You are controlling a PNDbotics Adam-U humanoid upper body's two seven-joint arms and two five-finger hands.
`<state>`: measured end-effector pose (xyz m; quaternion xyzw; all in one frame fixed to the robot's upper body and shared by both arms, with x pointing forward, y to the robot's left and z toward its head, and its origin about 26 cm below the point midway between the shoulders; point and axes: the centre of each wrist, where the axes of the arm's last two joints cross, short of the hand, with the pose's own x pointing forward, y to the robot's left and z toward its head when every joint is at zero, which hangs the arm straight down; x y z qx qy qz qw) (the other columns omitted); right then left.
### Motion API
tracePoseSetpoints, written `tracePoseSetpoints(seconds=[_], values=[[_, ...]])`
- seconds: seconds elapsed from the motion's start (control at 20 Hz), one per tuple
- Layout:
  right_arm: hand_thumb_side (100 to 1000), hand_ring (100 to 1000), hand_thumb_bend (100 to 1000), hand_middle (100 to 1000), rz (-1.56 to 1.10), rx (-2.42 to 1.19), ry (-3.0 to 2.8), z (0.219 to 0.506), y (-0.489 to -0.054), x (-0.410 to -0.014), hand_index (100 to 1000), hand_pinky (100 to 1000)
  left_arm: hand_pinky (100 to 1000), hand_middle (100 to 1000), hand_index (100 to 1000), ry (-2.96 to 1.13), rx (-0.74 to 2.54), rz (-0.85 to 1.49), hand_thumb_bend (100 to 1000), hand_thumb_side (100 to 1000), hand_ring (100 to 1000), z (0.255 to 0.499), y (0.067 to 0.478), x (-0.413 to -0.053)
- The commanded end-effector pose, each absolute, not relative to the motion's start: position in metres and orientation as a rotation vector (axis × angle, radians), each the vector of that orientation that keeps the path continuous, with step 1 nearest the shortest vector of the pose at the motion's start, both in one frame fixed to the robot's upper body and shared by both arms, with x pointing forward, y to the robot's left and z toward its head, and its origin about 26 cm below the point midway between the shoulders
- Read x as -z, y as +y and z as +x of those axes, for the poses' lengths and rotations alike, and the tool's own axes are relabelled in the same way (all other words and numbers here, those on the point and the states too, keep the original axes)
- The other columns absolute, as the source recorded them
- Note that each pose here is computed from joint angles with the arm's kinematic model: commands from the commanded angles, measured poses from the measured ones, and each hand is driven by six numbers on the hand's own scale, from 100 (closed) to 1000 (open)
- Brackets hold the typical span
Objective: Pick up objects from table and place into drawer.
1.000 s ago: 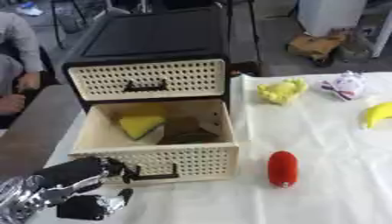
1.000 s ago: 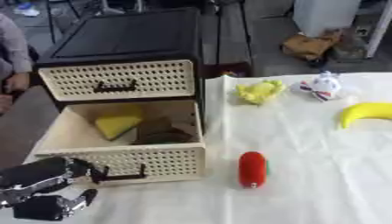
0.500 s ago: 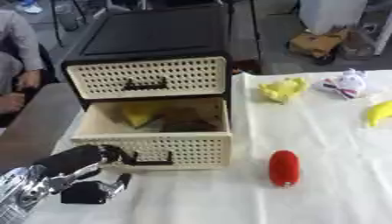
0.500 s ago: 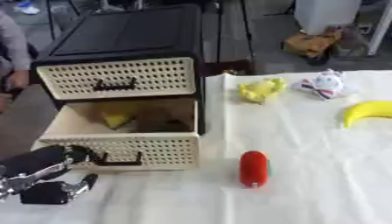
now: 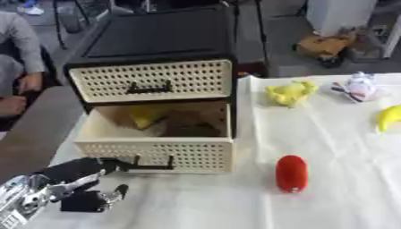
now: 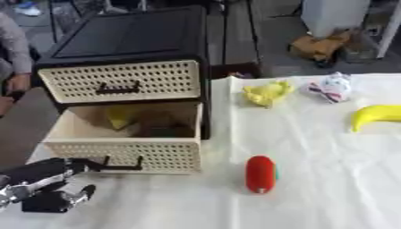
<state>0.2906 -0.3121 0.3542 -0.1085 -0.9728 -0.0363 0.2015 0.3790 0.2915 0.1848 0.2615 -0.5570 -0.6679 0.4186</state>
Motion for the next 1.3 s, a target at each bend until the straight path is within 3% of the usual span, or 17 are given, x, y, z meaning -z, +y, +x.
tracePoseSetpoints(seconds=[0.05,0.6,1.3], values=[[1000,752,364,561,-0.298,0.094,-2.756,0.285,-0.312,-0.363,719,529,100,875,1000,-1.422,1.654,0.684,100,927,100,0.382,0.297,-0.198],[1000,752,369,560,-0.289,0.086,-2.762,0.285,-0.311,-0.364,718,529,100,886,1000,-1.476,1.588,0.799,100,924,100,0.394,0.307,-0.200],[1000,753,387,559,-0.280,0.078,-2.763,0.285,-0.310,-0.365,719,531,100,873,1000,-1.565,1.568,0.777,100,920,100,0.402,0.306,-0.207]])
